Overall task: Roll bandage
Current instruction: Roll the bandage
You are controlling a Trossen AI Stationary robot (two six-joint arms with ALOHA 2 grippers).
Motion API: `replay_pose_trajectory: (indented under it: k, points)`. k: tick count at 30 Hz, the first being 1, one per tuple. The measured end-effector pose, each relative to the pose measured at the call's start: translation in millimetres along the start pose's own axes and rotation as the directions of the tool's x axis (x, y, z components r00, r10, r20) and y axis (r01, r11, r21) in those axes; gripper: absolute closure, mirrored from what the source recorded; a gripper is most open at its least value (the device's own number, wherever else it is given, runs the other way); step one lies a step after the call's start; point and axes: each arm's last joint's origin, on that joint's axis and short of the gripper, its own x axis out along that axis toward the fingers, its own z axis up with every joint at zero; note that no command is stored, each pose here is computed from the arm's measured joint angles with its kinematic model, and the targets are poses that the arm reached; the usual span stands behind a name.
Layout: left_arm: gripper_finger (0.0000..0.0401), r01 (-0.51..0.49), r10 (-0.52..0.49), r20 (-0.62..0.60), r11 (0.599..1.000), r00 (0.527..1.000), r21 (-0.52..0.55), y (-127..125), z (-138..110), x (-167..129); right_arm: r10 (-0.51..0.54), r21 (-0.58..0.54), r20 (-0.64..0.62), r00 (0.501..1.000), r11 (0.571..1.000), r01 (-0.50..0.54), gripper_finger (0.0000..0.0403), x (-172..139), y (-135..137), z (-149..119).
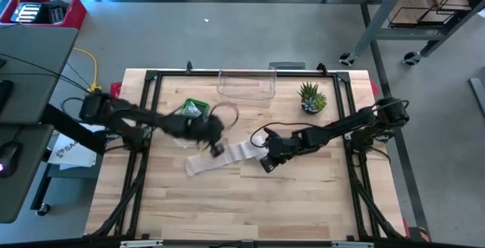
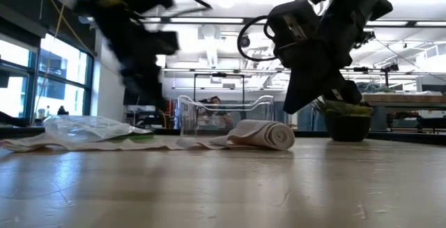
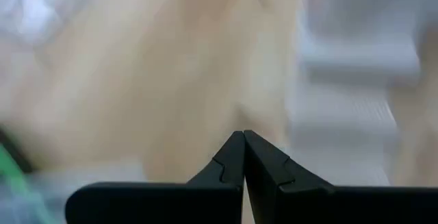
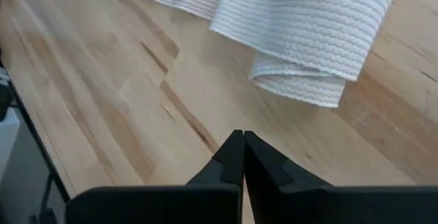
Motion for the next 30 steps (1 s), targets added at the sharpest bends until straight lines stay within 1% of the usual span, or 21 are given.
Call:
replay_pose_trajectory:
  k: [3,6,8,10,13,15,18,22,26,30]
  points:
    - [0.0401,0.001,-0.002,0.04,1.0,0.999,0.016,24.3,29.9,22.9,-0.033,-0.06,0.03,0.999,0.998,0.034,0.0403,1.5,-0.6,-2.6]
    - [0.0401,0.085,-0.088,0.045,0.995,0.995,0.059,39.2,53.8,48.8,-0.061,-0.102,0.066,0.996,0.992,0.067,0.0403,2.3,-2.4,-5.1]
    - [0.0401,0.139,-0.141,0.027,0.987,0.99,0.076,40.9,65.3,65.8,-0.083,-0.133,0.078,0.993,0.987,0.093,0.0403,2.4,-3.4,-7.3]
    - [0.0401,0.18,-0.181,0.012,0.981,0.983,0.069,38.6,74.6,82.3,-0.081,-0.149,0.092,0.992,0.984,0.094,0.0403,2.4,-2.2,-7.9]
    - [0.0401,0.302,-0.304,0.014,0.951,0.953,0.072,26.8,84.0,103.0,-0.081,-0.147,0.1,0.992,0.985,0.095,0.0403,2.3,-1.1,-9.7]
    - [0.0401,0.359,-0.36,0.018,0.932,0.933,0.052,16.7,86.2,112.7,-0.094,-0.127,0.114,0.989,0.986,0.108,0.0403,2.3,-1.7,-9.7]
    - [0.0401,0.381,-0.381,0.028,0.924,0.924,0.022,6.7,86.6,119.6,-0.101,-0.113,0.119,0.988,0.987,0.115,0.0403,2.2,-2.2,-9.6]
    - [0.0401,0.363,-0.363,0.012,0.932,0.932,0.026,1.4,83.2,119.8,-0.113,-0.136,0.127,0.985,0.982,0.13,0.0403,4.3,-3.1,-9.6]
    - [0.0401,0.368,-0.367,-0.009,0.929,0.93,0.039,-5.7,79.5,118.5,-0.136,-0.14,0.049,0.989,0.98,0.142,0.0403,14.6,-8.9,-12.8]
    - [0.0401,0.329,-0.33,-0.001,0.942,0.944,0.058,-13.4,77.2,117.3,-0.091,-0.169,0.064,0.994,0.981,0.1,0.0403,24.2,-4.5,-14.4]
